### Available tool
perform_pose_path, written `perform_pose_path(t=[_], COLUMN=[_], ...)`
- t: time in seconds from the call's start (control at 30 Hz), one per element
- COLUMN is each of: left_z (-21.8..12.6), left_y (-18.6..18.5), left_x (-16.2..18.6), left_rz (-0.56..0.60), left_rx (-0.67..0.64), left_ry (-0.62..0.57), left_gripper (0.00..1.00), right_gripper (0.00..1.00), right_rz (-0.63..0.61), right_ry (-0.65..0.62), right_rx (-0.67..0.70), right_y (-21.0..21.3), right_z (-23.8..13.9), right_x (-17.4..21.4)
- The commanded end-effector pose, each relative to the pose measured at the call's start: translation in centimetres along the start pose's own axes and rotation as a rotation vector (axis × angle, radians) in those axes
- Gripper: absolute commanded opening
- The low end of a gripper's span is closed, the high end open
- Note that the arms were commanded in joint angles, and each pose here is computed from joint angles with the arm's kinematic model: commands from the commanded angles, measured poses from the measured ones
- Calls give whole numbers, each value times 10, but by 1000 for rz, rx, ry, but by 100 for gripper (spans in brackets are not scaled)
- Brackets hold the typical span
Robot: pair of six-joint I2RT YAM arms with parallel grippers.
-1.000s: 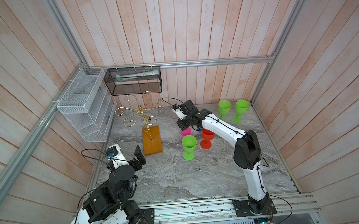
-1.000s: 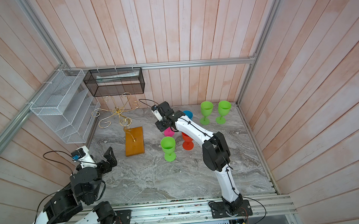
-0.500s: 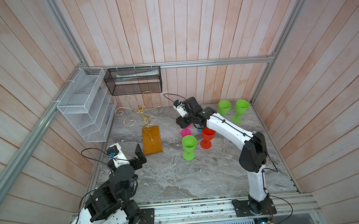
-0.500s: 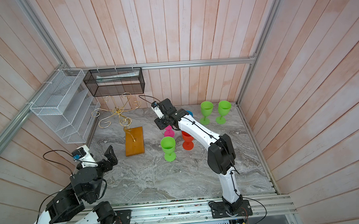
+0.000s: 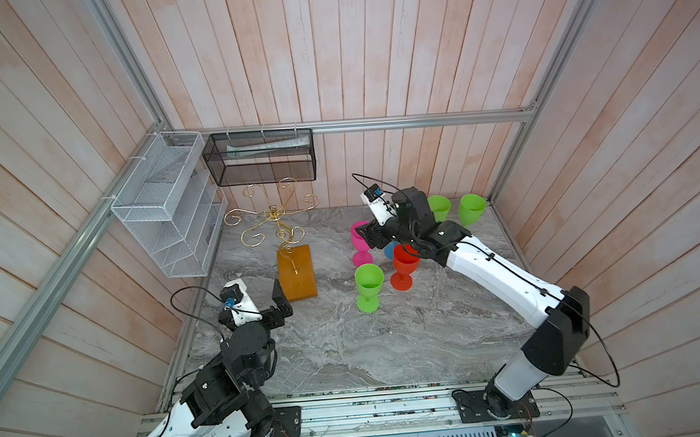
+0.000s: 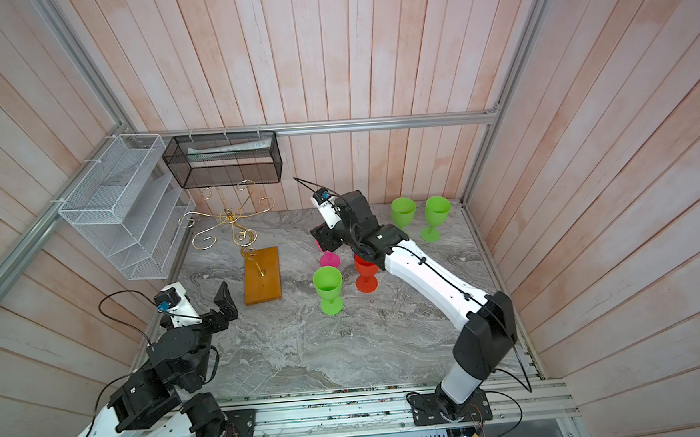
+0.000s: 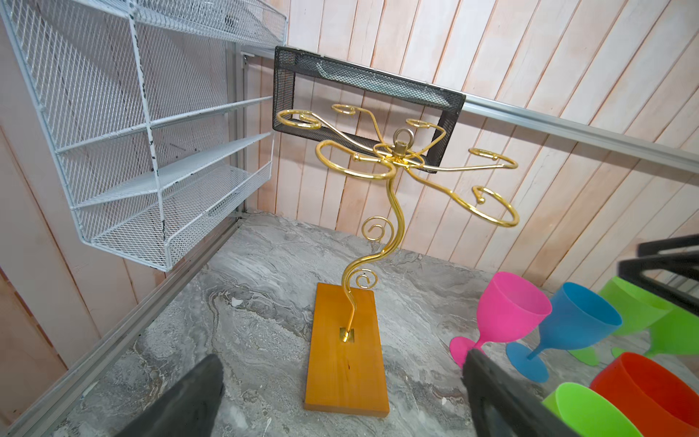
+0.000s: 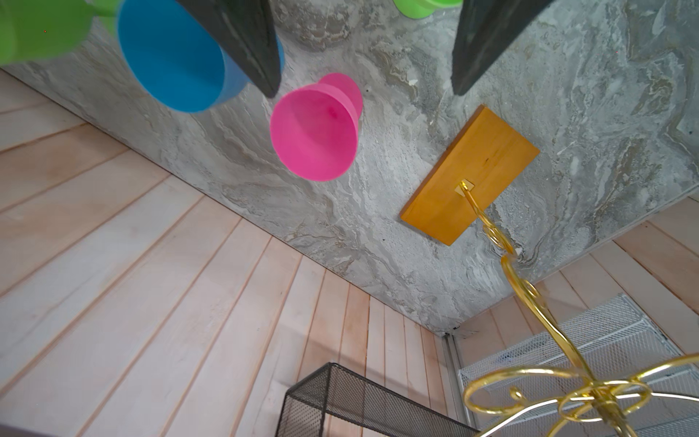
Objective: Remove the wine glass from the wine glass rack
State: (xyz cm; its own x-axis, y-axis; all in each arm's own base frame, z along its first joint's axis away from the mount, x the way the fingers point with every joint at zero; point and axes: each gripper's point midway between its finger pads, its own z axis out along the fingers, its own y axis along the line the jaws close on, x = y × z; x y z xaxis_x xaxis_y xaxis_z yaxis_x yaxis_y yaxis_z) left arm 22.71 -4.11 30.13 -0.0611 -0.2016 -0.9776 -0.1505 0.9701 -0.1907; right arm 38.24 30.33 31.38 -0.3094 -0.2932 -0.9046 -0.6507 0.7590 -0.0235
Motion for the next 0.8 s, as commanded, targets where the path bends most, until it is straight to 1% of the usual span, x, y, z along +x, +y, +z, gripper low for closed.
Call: perform_pose_path(t=[0.0,0.1,0.2,0.27,0.33,0.4,0.5,0.6,0.67,0.7,0.77], left_z=[7,22,42,58,70,80,90,95,102,106,113], left_y=[0,8,22,30,38,45,50,56,62,66,69], left_x=[-11,-3,9,20,33,40,43,45,53,57,65], left_rz=[-29,-55,-144,-201,-228,-228,-182,-110,-60,-69,-115], left_rx=[10,2,-15,-12,-30,-55,-80,-111,-127,-134,-97], left_ry=[-70,-62,-28,4,38,50,24,-5,10,28,57], left_gripper=[100,100,100,100,100,100,100,100,100,100,100], right_gripper=[76,78,79,79,79,79,79,79,79,79,79], right_rz=[51,100,147,154,137,133,165,221,244,253,223], right_ry=[-172,-257,-333,-354,-353,-367,-430,-482,-494,-500,-493], right_rx=[93,202,287,353,458,568,664,751,803,814,816], right_y=[-36,-75,-109,-128,-145,-162,-180,-196,-202,-202,-197], right_z=[-32,-61,-89,-103,-114,-128,-149,-166,-175,-177,-178], right_x=[-17,0,23,40,57,76,107,143,167,176,190])
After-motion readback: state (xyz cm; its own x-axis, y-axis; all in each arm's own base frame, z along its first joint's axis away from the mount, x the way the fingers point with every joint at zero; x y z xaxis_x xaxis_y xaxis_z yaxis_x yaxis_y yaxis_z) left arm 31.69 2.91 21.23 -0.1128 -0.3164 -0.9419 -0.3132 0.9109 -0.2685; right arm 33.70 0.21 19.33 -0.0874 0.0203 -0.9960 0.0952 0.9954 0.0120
